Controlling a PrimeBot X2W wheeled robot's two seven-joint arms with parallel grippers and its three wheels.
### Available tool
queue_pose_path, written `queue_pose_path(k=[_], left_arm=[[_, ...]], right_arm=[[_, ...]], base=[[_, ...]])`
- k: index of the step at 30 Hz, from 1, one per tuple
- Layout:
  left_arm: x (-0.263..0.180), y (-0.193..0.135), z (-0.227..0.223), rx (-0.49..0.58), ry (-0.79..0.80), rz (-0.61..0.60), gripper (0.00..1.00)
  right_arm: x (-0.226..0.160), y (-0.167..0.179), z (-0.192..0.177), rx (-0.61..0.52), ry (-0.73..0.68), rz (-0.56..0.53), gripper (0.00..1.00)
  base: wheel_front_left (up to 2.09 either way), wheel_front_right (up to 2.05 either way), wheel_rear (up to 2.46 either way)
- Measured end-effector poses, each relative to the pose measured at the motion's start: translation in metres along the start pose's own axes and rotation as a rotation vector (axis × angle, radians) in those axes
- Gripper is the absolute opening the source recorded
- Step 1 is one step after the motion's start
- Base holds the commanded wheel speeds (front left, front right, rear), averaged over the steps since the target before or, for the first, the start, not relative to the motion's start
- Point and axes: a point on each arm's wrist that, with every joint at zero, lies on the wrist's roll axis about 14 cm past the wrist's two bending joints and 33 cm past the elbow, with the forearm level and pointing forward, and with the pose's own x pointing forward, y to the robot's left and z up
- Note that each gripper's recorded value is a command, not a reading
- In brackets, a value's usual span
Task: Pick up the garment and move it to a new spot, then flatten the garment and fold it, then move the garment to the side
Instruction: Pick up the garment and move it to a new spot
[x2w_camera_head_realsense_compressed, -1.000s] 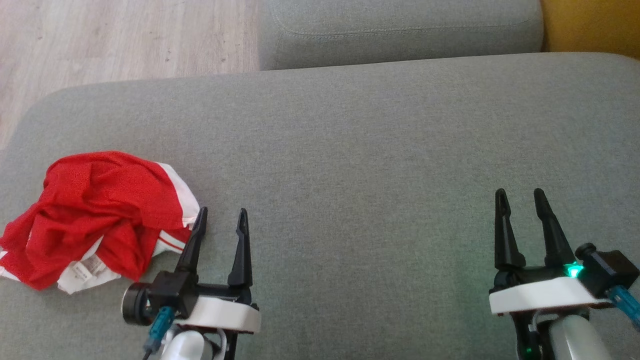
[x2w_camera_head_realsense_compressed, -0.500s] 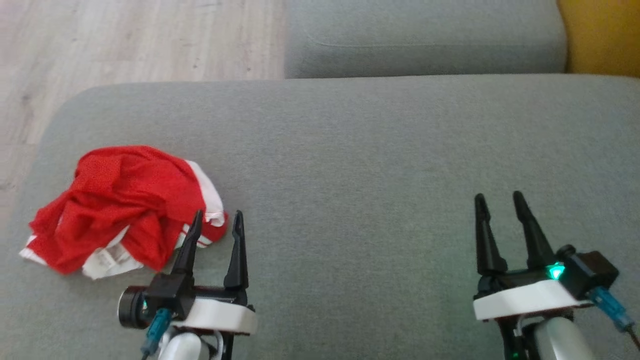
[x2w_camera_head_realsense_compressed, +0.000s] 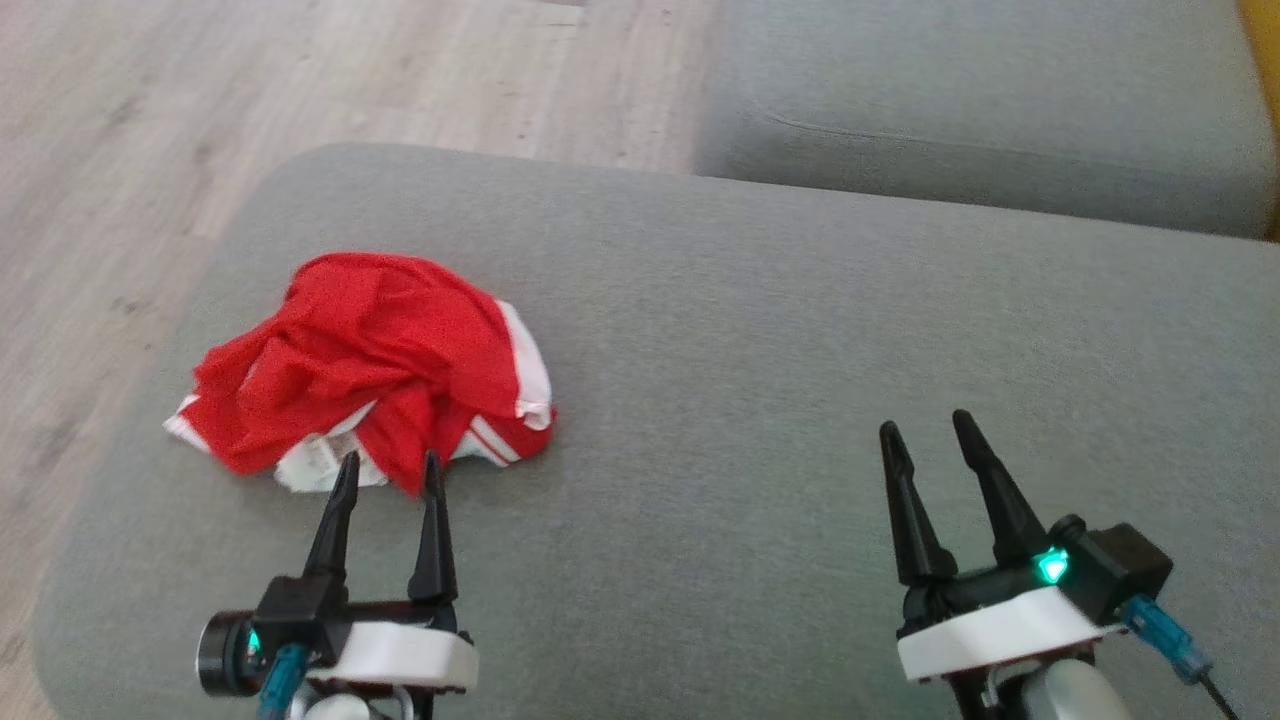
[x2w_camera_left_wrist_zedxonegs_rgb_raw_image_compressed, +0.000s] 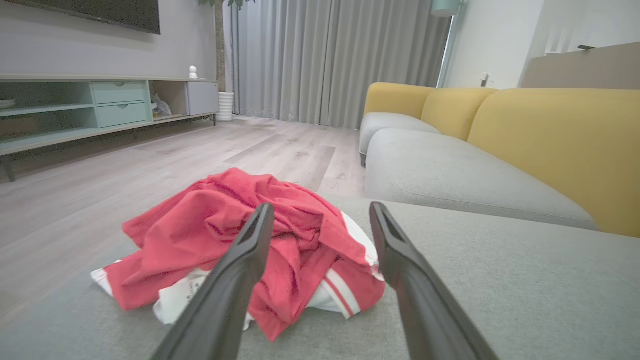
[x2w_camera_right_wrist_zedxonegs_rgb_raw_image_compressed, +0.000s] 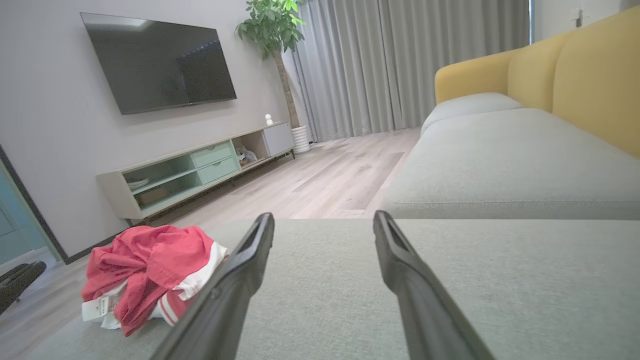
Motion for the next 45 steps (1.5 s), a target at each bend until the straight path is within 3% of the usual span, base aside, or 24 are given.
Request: queue_pose_path(k=[16, 22, 27, 31, 36, 41, 45], left_arm=[[-0.044, 0.070, 0.004, 0.001, -0.016, 0.227, 1.00], [-0.048, 0.082, -0.003, -0.004, 0.011, 0.261, 1.00], [-0.028, 0.084, 0.001, 0.050, 0.018, 0.207, 1.00], [0.013, 0.084, 0.018, 0.165, 0.043, 0.091, 1.00], [0.076, 0.082, 0.024, 0.306, 0.206, -0.032, 1.00], [0.106, 0.078, -0.009, 0.341, 0.448, -0.101, 1.00], [0.117, 0.078, -0.023, 0.339, 0.525, -0.127, 1.00]], right_arm=[[0.025, 0.065, -0.015, 0.039, 0.043, 0.214, 1.00], [0.028, 0.066, -0.020, 0.048, 0.055, 0.219, 1.00], [0.030, 0.052, -0.024, 0.047, 0.062, 0.183, 1.00], [0.038, 0.038, -0.030, 0.038, 0.069, 0.156, 1.00], [0.054, 0.020, -0.034, 0.031, 0.060, 0.124, 1.00], [0.063, -0.003, -0.042, 0.040, 0.068, 0.071, 1.00], [0.066, -0.013, -0.045, 0.044, 0.067, 0.051, 1.00]], base=[[0.00, 0.00, 0.00], [0.00, 0.00, 0.00], [0.00, 0.00, 0.00], [0.00, 0.00, 0.00], [0.00, 0.00, 0.00], [0.00, 0.00, 0.00], [0.00, 0.00, 0.00]])
